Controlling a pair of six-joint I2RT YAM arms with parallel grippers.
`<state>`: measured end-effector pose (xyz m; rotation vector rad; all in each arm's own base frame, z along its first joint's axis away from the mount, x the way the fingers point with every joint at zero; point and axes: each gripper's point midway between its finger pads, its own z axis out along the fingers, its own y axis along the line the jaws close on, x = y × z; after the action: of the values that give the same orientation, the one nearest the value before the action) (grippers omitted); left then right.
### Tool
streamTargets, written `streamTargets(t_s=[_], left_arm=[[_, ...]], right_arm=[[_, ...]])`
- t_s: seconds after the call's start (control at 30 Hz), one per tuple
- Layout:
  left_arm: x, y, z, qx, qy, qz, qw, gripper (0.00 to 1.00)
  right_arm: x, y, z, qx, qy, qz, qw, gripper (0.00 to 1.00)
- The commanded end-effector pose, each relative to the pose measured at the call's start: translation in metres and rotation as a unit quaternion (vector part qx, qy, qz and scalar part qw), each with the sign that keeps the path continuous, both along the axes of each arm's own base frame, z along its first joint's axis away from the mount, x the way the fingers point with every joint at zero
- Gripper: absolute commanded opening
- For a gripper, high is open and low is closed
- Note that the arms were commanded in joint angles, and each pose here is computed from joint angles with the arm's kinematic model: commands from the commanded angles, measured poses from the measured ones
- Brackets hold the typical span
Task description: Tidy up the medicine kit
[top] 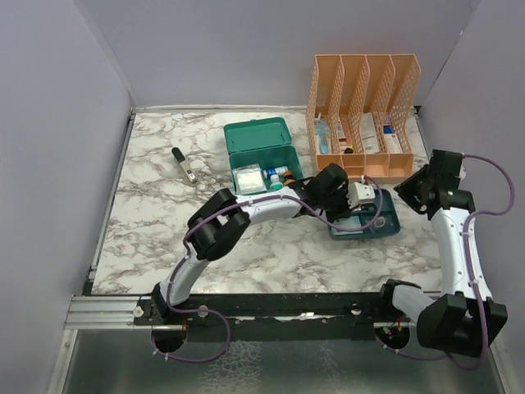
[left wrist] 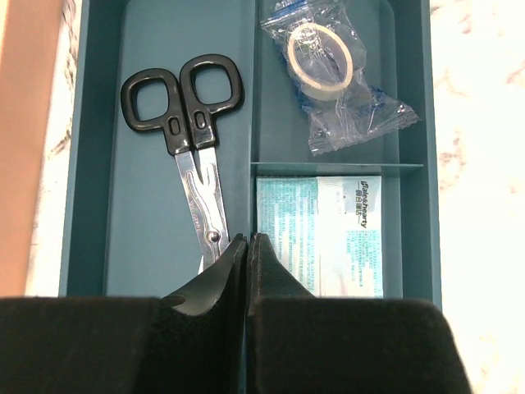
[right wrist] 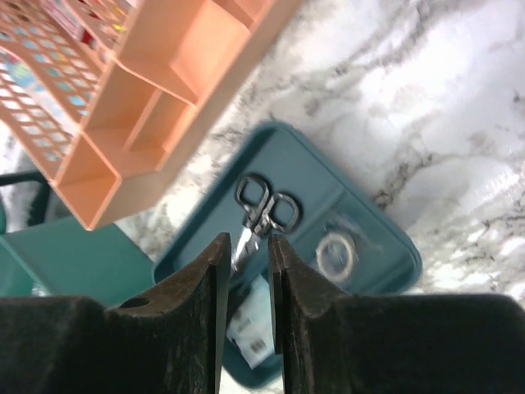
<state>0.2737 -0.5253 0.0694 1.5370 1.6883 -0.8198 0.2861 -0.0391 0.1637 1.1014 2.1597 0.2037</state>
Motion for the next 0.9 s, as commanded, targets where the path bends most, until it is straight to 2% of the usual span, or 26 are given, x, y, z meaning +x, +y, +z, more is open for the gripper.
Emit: streamTargets(t_s=[0.0,0.23,0.43,0.67,0.87], left_arm=[[-0.019,-0.004,0.086,-0.078,-0.016,-0.024,0.997,0.00],[-0.027,0.016,0.137,-0.087,-0.048,-0.030,0.995,0.00],[-0.011,0.050,0.159,-0.043,-0.087,-0.027,0.995,0.00],[0.019,0.096,0.167,-0.019,-0.086,-0.006,0.996,0.00],[0.049,0.146,0.172,-0.005,-0.098,0.025,0.995,0.00]], right_arm=[[0.007,-0.006,0.047,-0.022,-0.049,0.001,0.999,0.25],[0.017,-0.008,0.103,-0.042,-0.105,0.013,0.993,0.26],[0.029,0.005,0.134,-0.025,-0.133,0.052,0.989,0.30],[0.042,0.020,0.142,-0.004,-0.144,0.103,0.984,0.35],[0.047,0.035,0.123,0.026,-0.144,0.143,0.979,0.36]])
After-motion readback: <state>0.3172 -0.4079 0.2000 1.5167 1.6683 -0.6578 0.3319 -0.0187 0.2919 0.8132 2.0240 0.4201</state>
